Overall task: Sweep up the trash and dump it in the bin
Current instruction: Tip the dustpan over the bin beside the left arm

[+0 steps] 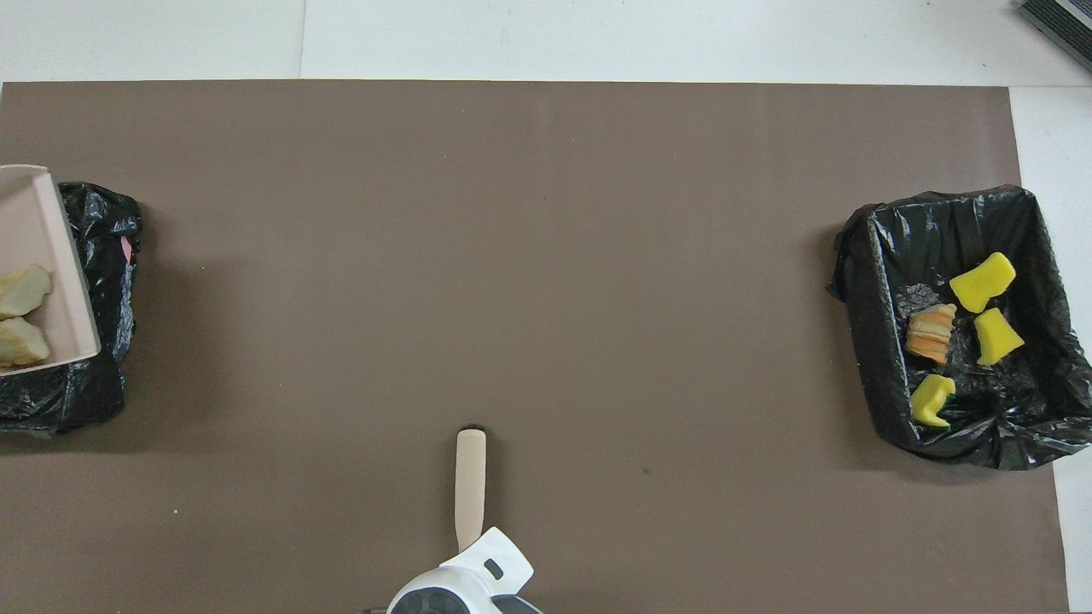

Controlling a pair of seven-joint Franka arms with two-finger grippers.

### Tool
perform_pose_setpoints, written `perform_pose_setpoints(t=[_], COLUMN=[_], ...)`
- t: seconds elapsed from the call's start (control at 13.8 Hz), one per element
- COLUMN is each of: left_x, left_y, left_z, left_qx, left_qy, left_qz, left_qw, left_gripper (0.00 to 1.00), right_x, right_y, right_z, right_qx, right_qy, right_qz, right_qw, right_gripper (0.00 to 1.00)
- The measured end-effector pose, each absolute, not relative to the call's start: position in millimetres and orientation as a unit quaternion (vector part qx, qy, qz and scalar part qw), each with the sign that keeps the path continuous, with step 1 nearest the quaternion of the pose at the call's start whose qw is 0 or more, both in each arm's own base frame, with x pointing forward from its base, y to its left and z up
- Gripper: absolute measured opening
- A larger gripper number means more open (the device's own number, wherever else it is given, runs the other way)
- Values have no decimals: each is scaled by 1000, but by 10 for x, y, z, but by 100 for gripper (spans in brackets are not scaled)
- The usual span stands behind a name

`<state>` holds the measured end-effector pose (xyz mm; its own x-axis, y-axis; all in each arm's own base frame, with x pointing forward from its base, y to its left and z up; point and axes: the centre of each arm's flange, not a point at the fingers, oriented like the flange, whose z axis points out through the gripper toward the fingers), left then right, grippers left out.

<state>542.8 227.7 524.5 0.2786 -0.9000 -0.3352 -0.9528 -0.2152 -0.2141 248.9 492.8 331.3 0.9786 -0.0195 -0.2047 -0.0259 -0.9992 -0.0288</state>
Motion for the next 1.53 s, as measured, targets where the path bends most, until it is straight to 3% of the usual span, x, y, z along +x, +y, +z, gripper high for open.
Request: perform_pose_setpoints(t=[0.22,0.8,1.24,1.31,1.53], left_x=[5484,5807,5801,5814,5821], left_y=[2560,2299,2212,2192,2072], left_z=[5204,4854,4904,5008,5424], left_qx=[-725,-580,-557,-559,-568], left_qy=[624,667,612,602,572], left_qz=[137,289,374,381,390], left_qw=[258,367,418,424,445], left_gripper=[33,33,33,33,33], right_x=[2450,2450,2474,2500,2686], right_y=[4958,4951,4954,4962,4932], right_z=[3305,3298,3332,3386,3625], right_qx=[-995,-994,-994,-994,-993], right_qy=[-18,-28,-27,-27,-16], right_qz=[101,102,106,109,114], right_qw=[16,14,10,7,6], right_gripper=[26,28,95,100,100])
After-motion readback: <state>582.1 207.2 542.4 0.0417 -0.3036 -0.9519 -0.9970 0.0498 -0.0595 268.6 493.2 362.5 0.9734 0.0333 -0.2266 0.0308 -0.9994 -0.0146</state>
